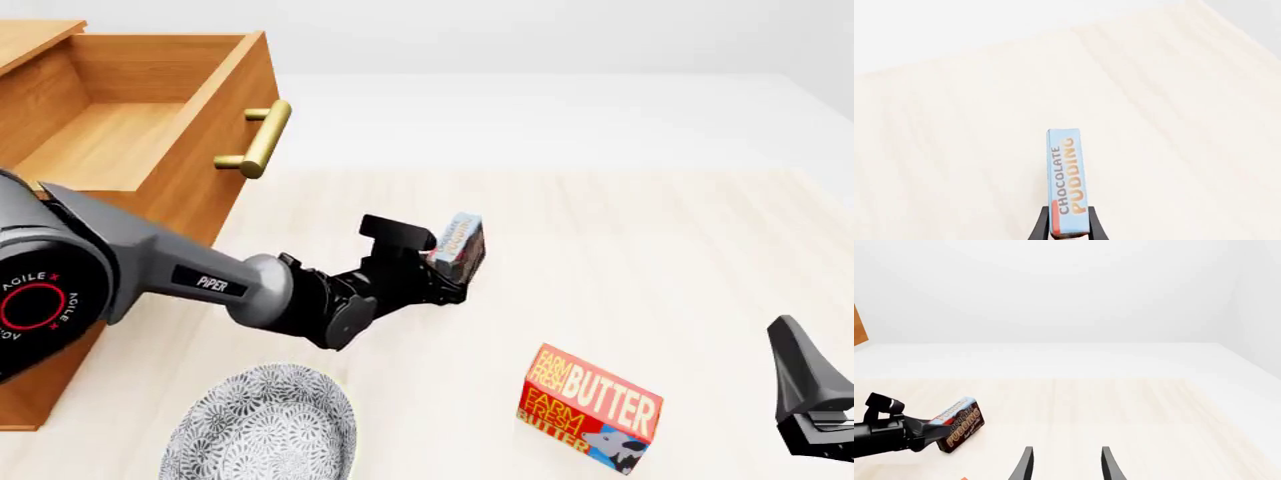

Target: Put the chocolate pudding in the top drawer of the cabinet and close it.

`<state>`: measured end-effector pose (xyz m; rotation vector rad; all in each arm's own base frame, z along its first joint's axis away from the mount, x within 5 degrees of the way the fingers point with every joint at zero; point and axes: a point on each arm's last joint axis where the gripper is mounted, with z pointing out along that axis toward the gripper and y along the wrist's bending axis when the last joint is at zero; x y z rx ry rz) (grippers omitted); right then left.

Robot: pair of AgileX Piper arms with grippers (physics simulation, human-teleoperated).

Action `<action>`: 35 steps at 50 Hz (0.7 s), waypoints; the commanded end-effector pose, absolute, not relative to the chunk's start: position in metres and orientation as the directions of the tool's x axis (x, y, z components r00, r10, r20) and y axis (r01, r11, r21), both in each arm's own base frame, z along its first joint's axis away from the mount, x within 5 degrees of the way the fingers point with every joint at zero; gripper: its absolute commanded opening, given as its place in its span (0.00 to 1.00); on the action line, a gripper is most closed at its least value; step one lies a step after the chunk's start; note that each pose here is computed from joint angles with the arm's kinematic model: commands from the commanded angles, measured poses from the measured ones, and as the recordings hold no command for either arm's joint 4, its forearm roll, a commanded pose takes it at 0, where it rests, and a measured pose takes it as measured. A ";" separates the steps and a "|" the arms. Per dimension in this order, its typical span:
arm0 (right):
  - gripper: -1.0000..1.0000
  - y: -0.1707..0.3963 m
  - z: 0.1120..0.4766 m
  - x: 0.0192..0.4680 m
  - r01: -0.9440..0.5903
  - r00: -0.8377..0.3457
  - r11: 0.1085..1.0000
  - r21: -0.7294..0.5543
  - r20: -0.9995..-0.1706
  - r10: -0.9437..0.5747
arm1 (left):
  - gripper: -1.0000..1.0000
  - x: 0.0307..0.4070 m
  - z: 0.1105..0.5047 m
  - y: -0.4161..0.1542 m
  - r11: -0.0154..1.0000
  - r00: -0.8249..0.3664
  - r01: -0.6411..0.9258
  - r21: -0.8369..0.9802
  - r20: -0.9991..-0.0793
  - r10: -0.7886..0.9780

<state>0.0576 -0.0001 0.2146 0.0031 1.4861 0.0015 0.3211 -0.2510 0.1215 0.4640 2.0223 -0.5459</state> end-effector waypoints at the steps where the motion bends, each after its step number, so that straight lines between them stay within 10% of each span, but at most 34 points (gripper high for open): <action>1: 1.00 0.000 0.215 0.058 0.001 0.085 1.000 0.003 -0.996 0.003 | 0.00 0.314 0.135 -0.247 0.822 -0.444 0.541 -0.176 -0.890 0.102; 35: 1.00 0.000 0.215 0.058 0.001 0.085 1.000 0.003 -0.996 0.003 | 0.00 0.269 0.205 -0.228 0.785 -0.337 0.600 -0.152 -0.938 0.076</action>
